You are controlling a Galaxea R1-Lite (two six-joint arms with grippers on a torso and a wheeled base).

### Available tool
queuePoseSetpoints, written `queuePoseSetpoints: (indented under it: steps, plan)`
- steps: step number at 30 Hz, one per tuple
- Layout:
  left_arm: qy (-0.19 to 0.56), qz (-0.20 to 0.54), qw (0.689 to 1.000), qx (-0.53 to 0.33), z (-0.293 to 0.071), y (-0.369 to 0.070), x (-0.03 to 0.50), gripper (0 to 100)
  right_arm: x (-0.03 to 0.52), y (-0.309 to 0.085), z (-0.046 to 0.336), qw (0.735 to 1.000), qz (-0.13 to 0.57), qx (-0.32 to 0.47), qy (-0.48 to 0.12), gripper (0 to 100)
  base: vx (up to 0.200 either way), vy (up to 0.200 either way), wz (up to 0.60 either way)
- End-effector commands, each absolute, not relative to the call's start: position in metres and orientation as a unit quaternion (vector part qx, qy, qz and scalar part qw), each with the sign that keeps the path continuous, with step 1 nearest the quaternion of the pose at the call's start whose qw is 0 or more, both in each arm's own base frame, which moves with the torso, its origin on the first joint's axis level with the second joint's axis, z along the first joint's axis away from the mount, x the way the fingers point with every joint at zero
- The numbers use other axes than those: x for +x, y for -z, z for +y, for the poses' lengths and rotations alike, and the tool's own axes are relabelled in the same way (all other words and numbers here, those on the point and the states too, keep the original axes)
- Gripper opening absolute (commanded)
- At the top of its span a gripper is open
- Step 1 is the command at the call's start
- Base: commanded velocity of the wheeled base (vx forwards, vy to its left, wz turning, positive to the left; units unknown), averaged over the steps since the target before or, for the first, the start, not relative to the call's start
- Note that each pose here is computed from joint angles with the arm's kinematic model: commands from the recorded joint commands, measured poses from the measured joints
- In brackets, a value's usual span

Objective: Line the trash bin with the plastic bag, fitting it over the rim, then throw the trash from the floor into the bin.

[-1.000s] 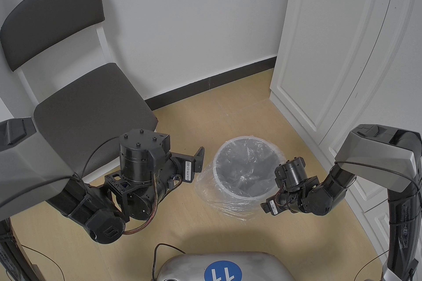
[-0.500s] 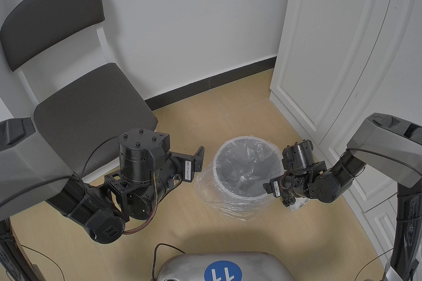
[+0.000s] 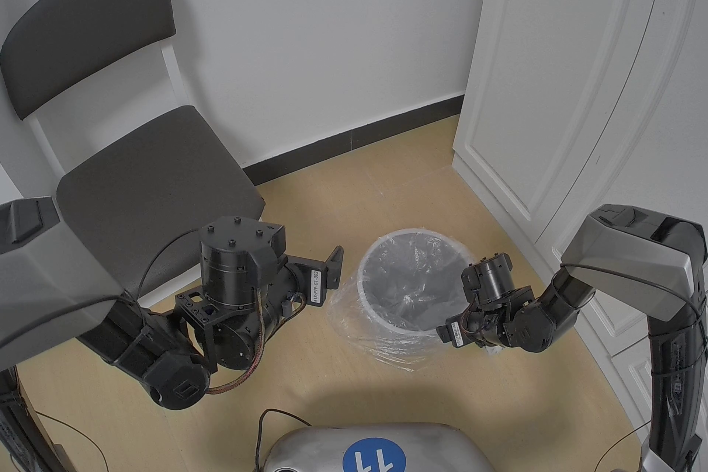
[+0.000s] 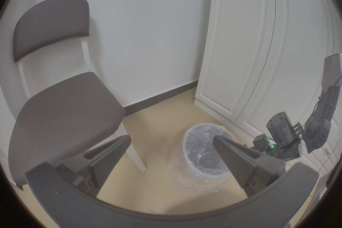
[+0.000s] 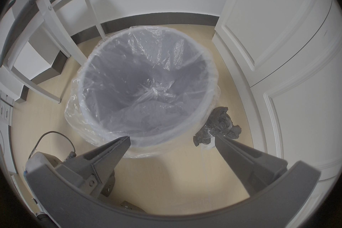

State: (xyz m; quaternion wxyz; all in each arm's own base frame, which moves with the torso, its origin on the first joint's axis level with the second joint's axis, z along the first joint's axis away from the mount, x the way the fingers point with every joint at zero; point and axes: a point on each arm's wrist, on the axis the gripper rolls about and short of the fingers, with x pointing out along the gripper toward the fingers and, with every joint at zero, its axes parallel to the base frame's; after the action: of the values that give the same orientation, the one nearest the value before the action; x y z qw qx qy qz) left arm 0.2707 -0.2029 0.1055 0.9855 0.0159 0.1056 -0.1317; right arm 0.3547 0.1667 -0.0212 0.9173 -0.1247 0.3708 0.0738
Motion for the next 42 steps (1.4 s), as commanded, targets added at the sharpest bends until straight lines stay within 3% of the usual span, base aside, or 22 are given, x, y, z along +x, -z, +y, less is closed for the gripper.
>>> queuePoseSetpoints:
  steps: [1, 25, 42]
  plan:
    - [0.132, 0.105, 0.985, 0.016, -0.203, -0.105, 0.27, 100, 0.352, 0.024, 0.166, 0.915, 0.376, -0.128, -0.074, 100, 0.0, 0.0, 0.0]
    - [0.133, 0.099, 0.986, 0.013, -0.204, -0.105, 0.27, 100, 0.348, 0.051, 0.173, 0.901, 0.402, -0.14, -0.086, 100, 0.0, 0.0, 0.0]
    - [0.134, 0.097, 0.986, 0.012, -0.204, -0.106, 0.27, 100, 0.368, 0.064, 0.164, 0.905, 0.403, -0.117, -0.069, 100, 0.0, 0.0, 0.0]
